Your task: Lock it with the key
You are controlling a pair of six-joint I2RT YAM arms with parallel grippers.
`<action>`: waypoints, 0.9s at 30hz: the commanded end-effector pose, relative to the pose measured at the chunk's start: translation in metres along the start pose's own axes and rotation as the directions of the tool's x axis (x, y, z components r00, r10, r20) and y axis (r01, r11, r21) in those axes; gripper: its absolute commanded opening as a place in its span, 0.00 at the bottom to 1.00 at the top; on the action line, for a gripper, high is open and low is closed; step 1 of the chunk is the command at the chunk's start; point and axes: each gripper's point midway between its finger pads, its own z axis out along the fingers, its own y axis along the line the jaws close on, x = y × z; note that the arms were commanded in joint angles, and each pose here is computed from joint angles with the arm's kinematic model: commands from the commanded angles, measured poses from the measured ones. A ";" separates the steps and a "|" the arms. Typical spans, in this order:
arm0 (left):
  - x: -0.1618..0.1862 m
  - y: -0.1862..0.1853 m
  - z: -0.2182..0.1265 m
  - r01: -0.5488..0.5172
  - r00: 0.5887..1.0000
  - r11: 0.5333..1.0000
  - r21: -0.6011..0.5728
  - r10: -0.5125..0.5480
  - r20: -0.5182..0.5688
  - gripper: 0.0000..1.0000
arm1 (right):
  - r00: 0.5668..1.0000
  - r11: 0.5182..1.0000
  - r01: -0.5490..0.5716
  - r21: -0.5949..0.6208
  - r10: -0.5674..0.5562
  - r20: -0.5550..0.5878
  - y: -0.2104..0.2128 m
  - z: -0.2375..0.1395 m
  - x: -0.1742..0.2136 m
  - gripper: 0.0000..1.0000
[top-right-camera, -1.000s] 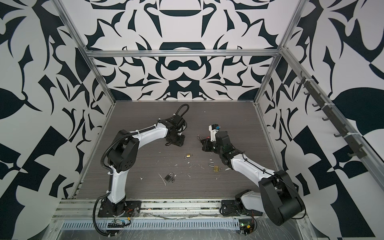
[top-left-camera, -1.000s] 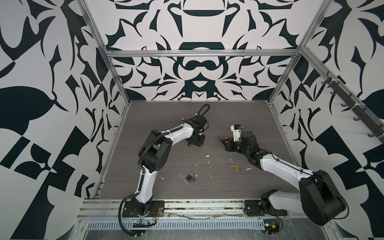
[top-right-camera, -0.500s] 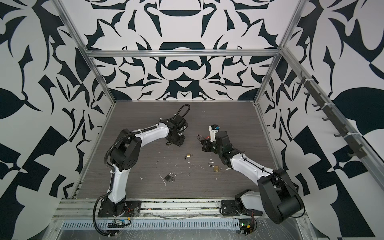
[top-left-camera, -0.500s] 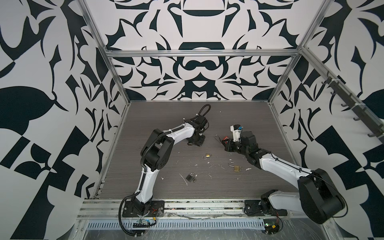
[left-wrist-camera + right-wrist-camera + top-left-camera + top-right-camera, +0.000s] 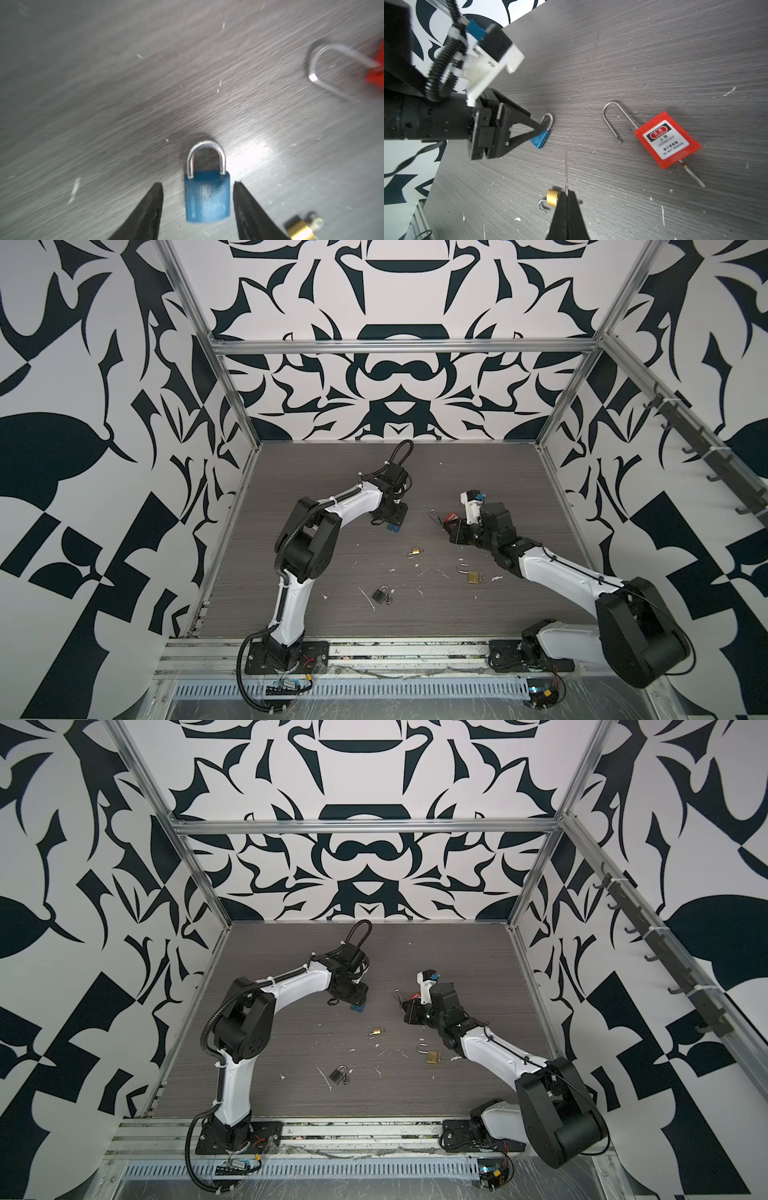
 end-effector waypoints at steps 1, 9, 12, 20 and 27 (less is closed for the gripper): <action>-0.036 0.001 -0.065 0.027 0.980 0.998 0.050 -0.036 0.196 0.58 | 1.000 0.998 0.000 -0.062 0.001 0.010 0.020 0.001 -0.019 0.00; -0.033 0.089 -0.173 0.280 0.803 0.952 -0.122 -0.163 0.573 0.98 | 0.983 0.993 -0.079 -0.092 0.062 -0.170 0.025 0.039 0.002 0.00; -0.020 0.102 -0.196 0.314 0.730 0.941 -0.124 -0.156 0.666 0.99 | 0.976 0.992 -0.078 -0.094 0.057 -0.212 0.030 0.054 0.005 0.00; 0.013 0.119 -0.198 0.440 0.641 0.897 -0.048 -0.276 0.716 0.99 | 0.955 0.991 -0.106 -0.081 0.078 -0.286 0.031 0.087 0.008 0.00; 0.018 0.111 -0.186 0.422 0.701 0.906 -0.038 -0.299 0.647 0.99 | 0.940 0.992 -0.115 -0.053 0.091 -0.329 0.027 0.107 0.012 0.00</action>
